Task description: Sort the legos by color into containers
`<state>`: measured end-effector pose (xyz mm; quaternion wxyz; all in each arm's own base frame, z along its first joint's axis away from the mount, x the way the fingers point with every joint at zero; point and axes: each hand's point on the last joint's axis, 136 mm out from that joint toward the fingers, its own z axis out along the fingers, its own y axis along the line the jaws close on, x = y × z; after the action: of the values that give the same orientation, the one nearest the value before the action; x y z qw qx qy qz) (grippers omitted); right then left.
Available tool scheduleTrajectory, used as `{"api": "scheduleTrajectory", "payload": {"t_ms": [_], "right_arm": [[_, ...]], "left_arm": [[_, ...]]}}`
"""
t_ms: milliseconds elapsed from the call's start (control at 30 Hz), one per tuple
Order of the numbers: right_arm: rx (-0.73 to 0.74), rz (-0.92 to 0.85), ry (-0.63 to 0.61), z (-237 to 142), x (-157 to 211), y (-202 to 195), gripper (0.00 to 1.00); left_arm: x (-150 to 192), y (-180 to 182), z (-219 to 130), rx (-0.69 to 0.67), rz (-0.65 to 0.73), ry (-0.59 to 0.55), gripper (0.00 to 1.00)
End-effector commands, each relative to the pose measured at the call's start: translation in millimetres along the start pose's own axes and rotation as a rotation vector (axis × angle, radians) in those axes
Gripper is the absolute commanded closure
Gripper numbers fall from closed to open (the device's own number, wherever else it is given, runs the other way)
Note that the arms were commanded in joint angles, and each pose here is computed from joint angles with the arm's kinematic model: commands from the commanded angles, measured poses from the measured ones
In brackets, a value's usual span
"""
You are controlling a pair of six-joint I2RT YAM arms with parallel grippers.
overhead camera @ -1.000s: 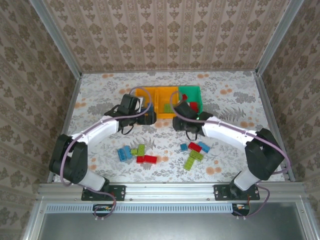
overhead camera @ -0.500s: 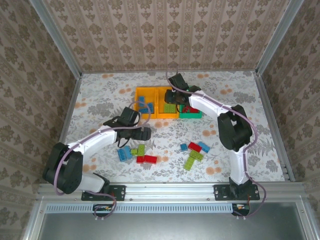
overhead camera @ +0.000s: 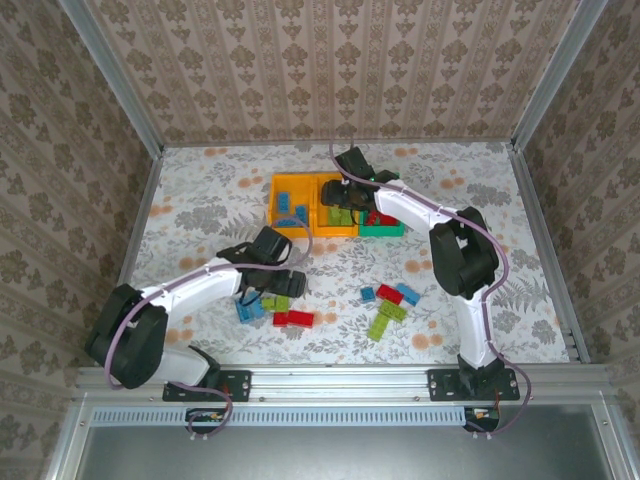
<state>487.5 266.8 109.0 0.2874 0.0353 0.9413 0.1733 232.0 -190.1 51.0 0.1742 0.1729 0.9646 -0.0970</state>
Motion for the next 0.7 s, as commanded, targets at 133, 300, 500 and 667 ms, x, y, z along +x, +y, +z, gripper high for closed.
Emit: {"api": "scheduleTrajectory", "payload": {"t_ms": [133, 300, 500, 667], "right_arm": [[-0.029, 0.0, -0.032, -37, -4, 3, 0.31], [-0.032, 0.002, -0.055, -50, -6, 2, 0.3], [-0.025, -0.001, -0.08, -65, -9, 0, 0.28], [-0.013, -0.003, -0.094, -71, -8, -7, 0.28]], "left_arm": [[22, 0, 9, -0.069, 0.008, 0.122, 0.17], [22, -6, 16, -0.054, -0.017, 0.135, 0.24], [25, -11, 24, -0.056, -0.036, 0.176, 0.33], [27, -12, 28, -0.065, -0.033, 0.204, 0.4]]}}
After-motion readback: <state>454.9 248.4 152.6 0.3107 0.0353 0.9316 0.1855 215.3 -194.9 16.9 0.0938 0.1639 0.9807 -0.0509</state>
